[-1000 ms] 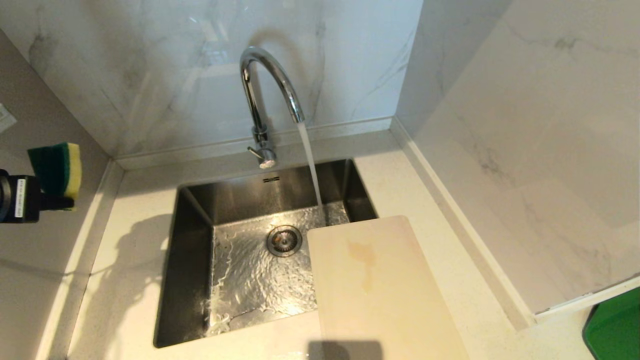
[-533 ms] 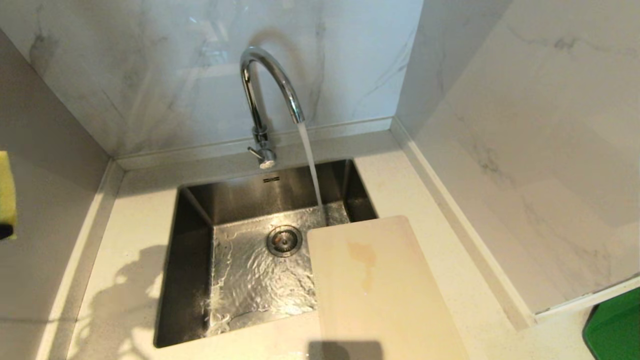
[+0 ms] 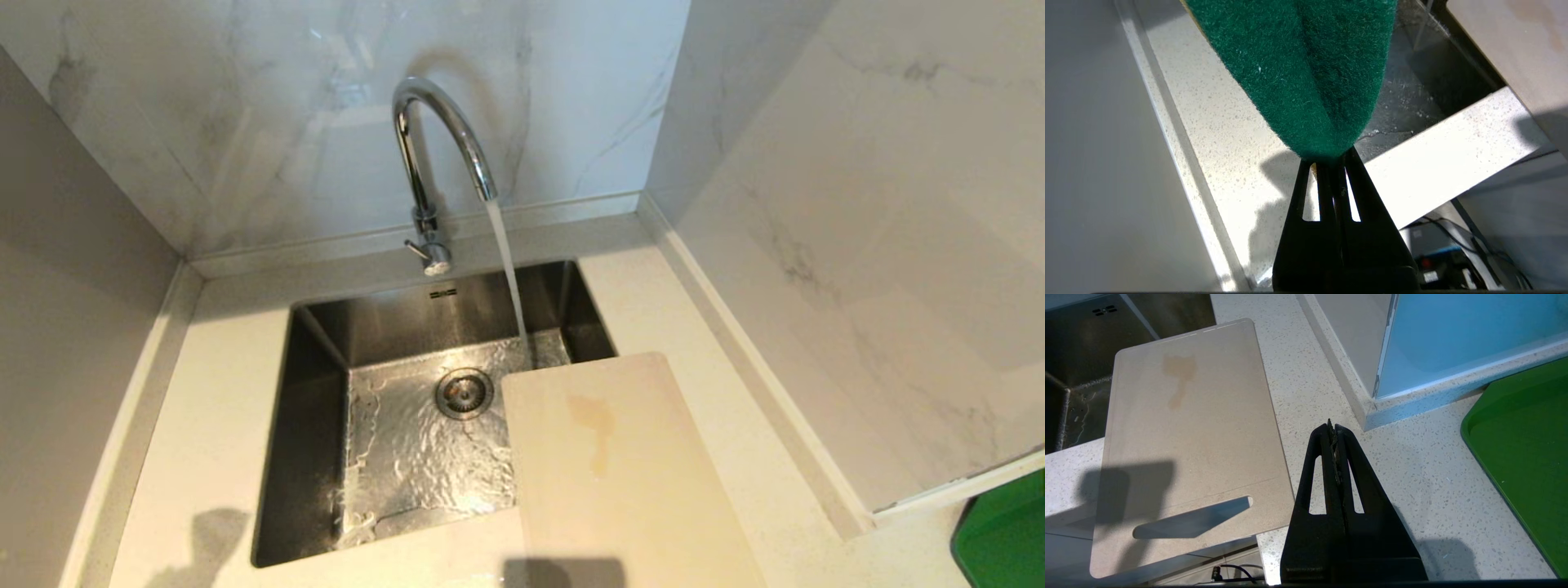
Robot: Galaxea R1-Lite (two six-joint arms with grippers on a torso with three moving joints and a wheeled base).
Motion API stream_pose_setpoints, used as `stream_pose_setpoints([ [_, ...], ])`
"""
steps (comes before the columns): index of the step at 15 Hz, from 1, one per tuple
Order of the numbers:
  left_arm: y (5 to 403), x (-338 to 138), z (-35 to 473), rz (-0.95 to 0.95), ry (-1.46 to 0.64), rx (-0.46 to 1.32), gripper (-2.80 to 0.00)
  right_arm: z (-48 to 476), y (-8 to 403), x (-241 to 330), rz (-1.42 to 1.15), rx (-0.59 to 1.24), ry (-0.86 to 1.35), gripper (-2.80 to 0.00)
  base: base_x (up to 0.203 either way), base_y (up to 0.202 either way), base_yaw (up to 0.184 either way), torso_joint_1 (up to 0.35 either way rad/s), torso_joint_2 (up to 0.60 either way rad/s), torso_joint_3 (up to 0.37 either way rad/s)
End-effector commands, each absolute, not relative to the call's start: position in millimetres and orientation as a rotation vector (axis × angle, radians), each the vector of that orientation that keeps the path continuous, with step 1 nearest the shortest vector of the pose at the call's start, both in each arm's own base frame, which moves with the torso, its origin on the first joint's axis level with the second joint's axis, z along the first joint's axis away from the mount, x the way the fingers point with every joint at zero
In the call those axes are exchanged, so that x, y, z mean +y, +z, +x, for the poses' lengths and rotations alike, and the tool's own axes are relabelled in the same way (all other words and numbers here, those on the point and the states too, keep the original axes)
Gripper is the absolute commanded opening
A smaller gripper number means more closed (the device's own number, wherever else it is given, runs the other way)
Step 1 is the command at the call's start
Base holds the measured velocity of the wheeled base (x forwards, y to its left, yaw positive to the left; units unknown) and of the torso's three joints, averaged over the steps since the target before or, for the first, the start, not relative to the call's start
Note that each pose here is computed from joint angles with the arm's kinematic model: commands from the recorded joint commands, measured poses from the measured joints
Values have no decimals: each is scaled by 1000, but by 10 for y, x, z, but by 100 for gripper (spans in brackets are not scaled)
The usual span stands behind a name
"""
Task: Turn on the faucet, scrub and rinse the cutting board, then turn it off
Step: Pick up the cutting board
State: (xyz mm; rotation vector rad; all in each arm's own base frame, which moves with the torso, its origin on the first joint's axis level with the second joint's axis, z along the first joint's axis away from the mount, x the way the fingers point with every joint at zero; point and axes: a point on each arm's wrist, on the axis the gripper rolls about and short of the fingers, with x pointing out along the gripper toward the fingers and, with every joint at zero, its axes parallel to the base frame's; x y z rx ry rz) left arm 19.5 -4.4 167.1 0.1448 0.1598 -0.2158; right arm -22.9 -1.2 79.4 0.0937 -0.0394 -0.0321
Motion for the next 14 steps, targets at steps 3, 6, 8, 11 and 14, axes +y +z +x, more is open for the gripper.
stream_pose_setpoints([
  [3,1244,-29,-131,152,-185,28,-280,-228,794,-12,95,-39,-32,-280,0,0,0,0,0,0],
  [6,951,-29,-199,152,-161,2,-280,-228,794,-12,95,-38,-32,-280,0,0,0,0,0,0],
  [8,875,-21,-220,151,-125,-4,-280,-228,794,-12,95,-38,-32,-280,0,0,0,0,0,0],
  [11,777,-10,-239,150,-79,8,-280,-229,794,-12,95,-40,-33,-280,0,0,0,0,0,0],
  [14,755,-6,-232,90,-60,15,-280,-228,794,-12,95,-38,-32,-280,0,0,0,0,0,0],
])
